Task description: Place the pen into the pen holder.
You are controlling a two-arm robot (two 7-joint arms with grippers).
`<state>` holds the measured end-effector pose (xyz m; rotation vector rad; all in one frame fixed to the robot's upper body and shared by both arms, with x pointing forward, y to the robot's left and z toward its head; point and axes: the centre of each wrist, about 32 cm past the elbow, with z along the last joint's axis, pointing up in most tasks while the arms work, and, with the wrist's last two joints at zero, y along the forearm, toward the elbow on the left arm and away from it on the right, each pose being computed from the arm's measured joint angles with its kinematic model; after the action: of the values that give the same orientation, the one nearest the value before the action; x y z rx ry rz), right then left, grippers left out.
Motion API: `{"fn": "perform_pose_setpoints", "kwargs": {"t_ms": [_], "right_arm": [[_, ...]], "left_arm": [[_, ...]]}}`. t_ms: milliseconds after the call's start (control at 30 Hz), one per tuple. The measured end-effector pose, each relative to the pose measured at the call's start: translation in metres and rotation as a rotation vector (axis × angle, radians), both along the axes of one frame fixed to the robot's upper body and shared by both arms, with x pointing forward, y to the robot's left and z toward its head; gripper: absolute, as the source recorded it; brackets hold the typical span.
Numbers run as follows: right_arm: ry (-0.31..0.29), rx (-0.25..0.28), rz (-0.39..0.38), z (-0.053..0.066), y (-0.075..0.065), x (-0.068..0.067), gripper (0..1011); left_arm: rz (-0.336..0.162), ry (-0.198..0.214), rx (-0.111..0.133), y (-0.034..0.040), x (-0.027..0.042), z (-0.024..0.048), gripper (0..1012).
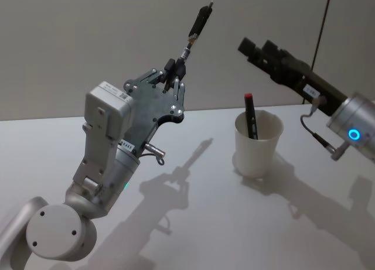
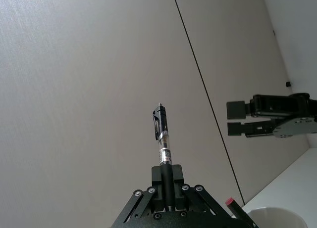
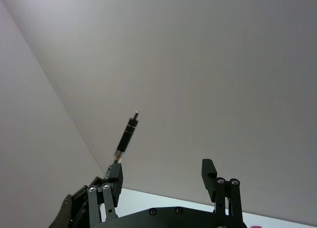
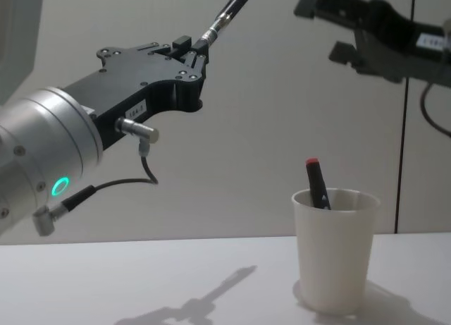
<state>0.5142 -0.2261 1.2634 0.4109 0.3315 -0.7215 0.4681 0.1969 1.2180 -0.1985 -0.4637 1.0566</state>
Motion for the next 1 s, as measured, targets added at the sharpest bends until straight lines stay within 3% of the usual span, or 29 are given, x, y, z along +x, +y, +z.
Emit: {"fn": "perform_pose_setpoints", "kwargs": {"t_ms": [200,367,1000], "right_arm": [[0.012,-0.024,-0.023,-0.006,-0.002,-0.003,1001],[0.021,-0.012,-0.026,-0.007,-0.001,-0.003,1001],[0.104,0.119,0.003,-0.005,0.023,-0.001,1001]], "left_arm": [[0.000,-0.006,0.002,0.0002,0.0014,-0.0011,123],[0.000,-0.010,0.003,0.0003,0.0022,-0.0017,121],[0.001,-0.016,0.005,0.0006,0.0035,-0.0026,121]]}}
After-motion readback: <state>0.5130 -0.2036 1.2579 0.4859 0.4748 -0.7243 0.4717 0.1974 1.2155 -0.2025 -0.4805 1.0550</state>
